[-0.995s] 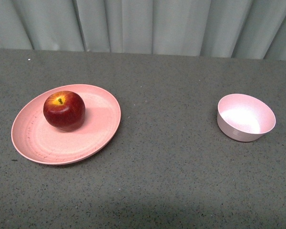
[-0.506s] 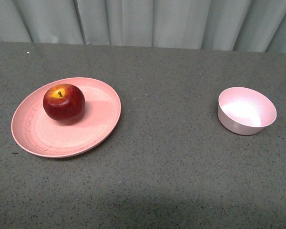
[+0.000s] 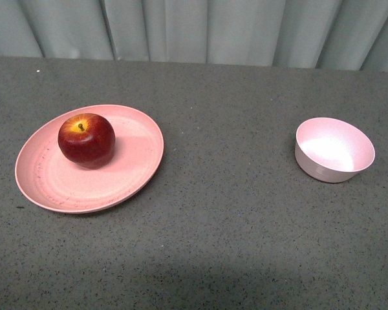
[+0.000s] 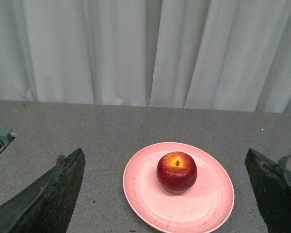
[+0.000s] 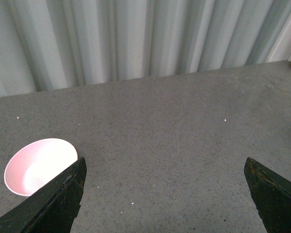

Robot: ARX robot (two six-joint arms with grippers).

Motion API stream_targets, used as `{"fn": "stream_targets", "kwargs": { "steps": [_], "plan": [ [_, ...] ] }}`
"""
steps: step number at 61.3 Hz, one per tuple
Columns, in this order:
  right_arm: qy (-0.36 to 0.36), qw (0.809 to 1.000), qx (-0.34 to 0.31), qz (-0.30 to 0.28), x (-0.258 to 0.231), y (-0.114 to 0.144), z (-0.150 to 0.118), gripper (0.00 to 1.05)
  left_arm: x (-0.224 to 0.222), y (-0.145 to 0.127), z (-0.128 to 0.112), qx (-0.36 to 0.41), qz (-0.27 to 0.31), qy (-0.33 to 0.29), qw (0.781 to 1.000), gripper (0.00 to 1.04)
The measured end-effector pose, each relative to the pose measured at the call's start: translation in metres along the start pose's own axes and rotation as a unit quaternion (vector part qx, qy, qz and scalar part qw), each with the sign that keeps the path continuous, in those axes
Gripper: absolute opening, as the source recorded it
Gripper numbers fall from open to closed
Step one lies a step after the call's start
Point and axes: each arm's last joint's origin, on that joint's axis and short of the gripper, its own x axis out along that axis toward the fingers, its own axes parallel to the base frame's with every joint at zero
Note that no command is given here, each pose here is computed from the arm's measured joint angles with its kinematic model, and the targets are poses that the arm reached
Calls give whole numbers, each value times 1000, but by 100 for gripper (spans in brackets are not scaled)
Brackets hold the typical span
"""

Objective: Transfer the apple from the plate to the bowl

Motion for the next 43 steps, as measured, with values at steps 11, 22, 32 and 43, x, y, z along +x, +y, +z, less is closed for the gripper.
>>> {"fn": "stream_targets", "kwargs": {
  "steps": [11, 22, 32, 43],
  "plan": [
    [56, 990, -55, 117, 73, 21, 29, 95, 0, 0, 0, 0, 0, 0, 1000, 98],
    [145, 964, -101, 201, 137, 50, 20, 95, 0, 0, 0, 0, 0, 0, 1000, 98],
    [204, 935, -129, 261, 168, 81, 2, 95, 0, 0, 0, 0, 0, 0, 1000, 98],
    [246, 903, -152, 319, 182, 119, -24, 95, 0, 0, 0, 0, 0, 0, 1000, 98]
  ]
}}
